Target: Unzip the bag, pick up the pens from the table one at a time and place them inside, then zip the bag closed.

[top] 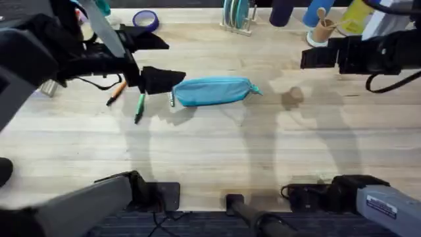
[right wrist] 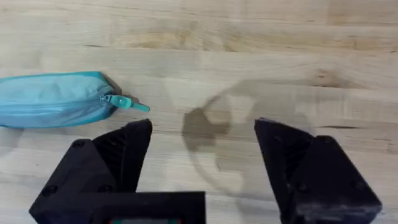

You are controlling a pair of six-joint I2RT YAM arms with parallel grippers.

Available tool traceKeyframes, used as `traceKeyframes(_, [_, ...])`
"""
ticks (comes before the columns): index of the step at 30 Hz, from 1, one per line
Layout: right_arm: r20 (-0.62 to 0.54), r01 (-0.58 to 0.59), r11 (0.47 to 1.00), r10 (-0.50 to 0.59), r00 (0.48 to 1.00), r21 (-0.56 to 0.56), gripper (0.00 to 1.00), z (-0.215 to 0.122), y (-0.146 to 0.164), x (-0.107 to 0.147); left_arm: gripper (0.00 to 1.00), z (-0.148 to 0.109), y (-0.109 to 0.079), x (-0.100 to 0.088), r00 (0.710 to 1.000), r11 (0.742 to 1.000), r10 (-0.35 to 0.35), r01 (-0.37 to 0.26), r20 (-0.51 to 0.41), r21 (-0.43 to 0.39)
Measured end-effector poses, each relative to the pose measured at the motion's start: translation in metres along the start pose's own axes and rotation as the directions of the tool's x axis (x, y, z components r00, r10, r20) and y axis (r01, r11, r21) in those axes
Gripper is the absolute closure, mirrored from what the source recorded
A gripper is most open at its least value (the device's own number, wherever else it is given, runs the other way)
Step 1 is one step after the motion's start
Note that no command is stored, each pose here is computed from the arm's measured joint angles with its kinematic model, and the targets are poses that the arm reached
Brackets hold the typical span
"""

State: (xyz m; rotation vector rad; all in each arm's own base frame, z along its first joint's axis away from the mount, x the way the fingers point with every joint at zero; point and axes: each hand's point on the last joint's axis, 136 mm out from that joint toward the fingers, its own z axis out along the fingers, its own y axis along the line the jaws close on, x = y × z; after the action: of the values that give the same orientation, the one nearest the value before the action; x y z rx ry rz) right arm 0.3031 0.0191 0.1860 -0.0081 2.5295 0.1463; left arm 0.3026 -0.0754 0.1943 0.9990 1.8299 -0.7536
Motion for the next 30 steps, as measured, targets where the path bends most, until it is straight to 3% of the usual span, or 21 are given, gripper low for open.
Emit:
traceKeyframes(9, [0.0, 0.0, 1.0, 0.0, 1.0, 0.0, 0.004, 0.0, 0.0, 0.0, 0.008, 0.02, 0.01, 0.029, 0.999, 0.995, 0.027, -0.029, 0.025, 0.094])
traceKeyframes(18, [0.0, 0.0, 1.0, 0.0, 1.0, 0.0, 0.003, 0.0, 0.0, 0.0, 0.008, 0.031, 0.025, 0.068, 0.997, 0.989, -0.072, 0.071, 0.01, 0.129])
traceKeyframes(22, [0.0, 0.0, 1.0, 0.0, 1.0, 0.0, 0.004, 0.0, 0.0, 0.0, 0.008, 0.034, 0.025, 0.075, 0.996, 0.986, -0.088, 0.085, 0.017, 0.145])
traceKeyframes(30, [0.0, 0.0, 1.0, 0.0, 1.0, 0.0, 0.004, 0.0, 0.0, 0.0, 0.007, 0.039, 0.026, 0.084, 0.999, 0.986, -0.047, 0.043, 0.021, 0.158])
